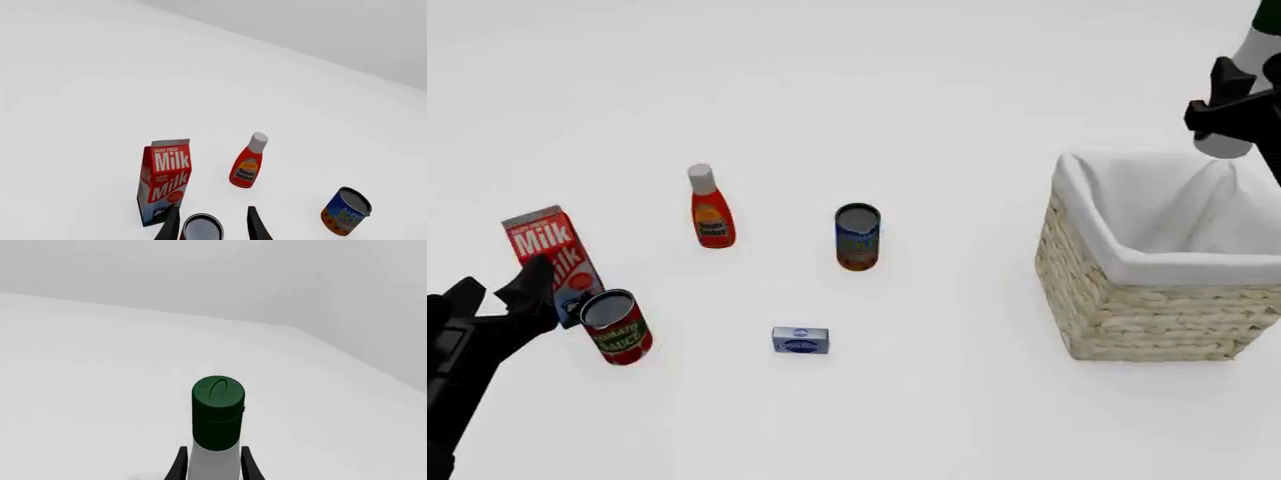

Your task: Pick the salad dressing and place it in the basket.

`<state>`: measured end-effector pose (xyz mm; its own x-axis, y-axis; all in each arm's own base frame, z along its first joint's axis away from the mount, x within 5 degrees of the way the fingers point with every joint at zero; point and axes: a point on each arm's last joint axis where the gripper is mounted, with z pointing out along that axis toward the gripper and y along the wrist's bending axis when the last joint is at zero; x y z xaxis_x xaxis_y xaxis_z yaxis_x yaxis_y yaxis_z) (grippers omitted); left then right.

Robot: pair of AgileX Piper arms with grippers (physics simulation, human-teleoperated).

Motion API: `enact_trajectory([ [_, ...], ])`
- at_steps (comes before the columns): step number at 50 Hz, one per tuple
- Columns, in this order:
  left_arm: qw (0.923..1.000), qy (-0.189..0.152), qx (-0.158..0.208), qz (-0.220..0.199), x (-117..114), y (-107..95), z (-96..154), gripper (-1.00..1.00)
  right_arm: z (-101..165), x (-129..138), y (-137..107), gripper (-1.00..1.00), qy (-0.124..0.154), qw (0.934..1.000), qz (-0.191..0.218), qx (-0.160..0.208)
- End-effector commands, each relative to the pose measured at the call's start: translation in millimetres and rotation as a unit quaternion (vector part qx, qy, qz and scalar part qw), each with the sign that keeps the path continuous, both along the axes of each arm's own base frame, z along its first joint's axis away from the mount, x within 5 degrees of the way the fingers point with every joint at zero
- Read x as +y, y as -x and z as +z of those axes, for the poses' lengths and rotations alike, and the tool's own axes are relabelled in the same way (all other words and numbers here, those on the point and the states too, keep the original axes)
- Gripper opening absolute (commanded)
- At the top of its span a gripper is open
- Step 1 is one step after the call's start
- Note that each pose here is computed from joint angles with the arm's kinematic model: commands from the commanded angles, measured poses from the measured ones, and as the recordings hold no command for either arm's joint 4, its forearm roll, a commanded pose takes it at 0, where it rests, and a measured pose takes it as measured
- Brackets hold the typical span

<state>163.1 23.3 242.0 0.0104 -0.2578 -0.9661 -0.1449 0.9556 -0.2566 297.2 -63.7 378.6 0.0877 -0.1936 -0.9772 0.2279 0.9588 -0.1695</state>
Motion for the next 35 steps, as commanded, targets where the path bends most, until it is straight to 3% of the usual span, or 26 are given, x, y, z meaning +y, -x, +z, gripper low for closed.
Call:
enact_trajectory([
  [1,0.9997,0.024,0.0,0.003,1.1,-1.5,0.2,1.0,-13.9,-6.7,-13.3,-1.0,-0.013,0.9998,-0.005,0.016],
  [18,0.9997,0.023,0.0,0.001,0.9,-3.2,0.1,1.0,-26.8,-15.1,-17.8,-1.0,-0.01,0.9992,-0.017,0.035],
  [35,0.9998,0.022,0.0,0.0,1.0,-6.8,1.2,1.0,-32.5,-9.0,-1.1,-1.0,-0.009,0.9981,-0.014,0.059],
])
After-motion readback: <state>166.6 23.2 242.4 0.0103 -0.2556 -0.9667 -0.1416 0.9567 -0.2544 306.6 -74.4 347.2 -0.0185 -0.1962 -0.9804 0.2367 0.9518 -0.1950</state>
